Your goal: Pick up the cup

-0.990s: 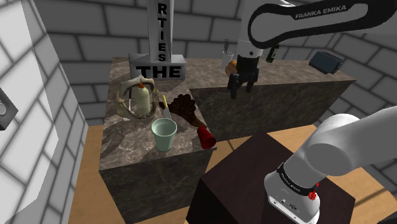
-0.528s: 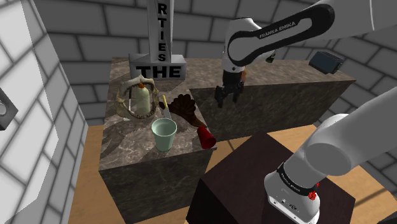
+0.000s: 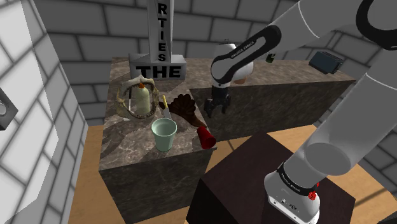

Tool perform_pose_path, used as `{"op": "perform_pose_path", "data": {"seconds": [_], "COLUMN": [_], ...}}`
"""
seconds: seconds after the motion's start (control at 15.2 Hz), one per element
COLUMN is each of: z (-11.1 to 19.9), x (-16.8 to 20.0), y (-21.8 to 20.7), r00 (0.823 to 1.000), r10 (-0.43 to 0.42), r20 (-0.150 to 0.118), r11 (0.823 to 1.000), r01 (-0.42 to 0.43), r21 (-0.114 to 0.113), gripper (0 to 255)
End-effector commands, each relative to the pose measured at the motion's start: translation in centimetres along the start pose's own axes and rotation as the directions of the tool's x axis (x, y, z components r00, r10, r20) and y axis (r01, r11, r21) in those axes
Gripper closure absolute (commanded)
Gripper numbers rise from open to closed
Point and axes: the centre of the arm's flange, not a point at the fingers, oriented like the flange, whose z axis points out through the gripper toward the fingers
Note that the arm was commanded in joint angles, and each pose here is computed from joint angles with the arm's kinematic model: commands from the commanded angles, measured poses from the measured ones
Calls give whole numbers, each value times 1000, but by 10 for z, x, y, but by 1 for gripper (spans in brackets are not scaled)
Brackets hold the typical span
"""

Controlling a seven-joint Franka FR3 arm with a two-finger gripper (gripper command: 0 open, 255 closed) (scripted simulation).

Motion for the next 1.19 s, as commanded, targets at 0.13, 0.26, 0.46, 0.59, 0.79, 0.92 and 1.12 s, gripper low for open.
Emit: {"op": "perform_pose_path", "data": {"seconds": [0.13, 0.26, 0.46, 0.59, 0.79, 0.92, 1.12], "z": [41, 62, 95, 115, 130, 141, 154], "x": [36, 53, 77, 92, 96, 98, 101], "y": [-4, -4, -5, -6, -6, -5, -5], "r00": [1000, 999, 998, 998, 998, 998, 998], "r10": [18, 26, 38, 46, 46, 46, 46], "r20": [19, 28, 43, 52, 52, 52, 52], "r11": [1000, 999, 998, 997, 997, 997, 997], "r01": [-18, -27, -41, -49, -49, -49, -49], "r21": [23, 34, 51, 61, 61, 61, 61], "gripper": [0, 0, 0, 0, 0, 0, 0]}}
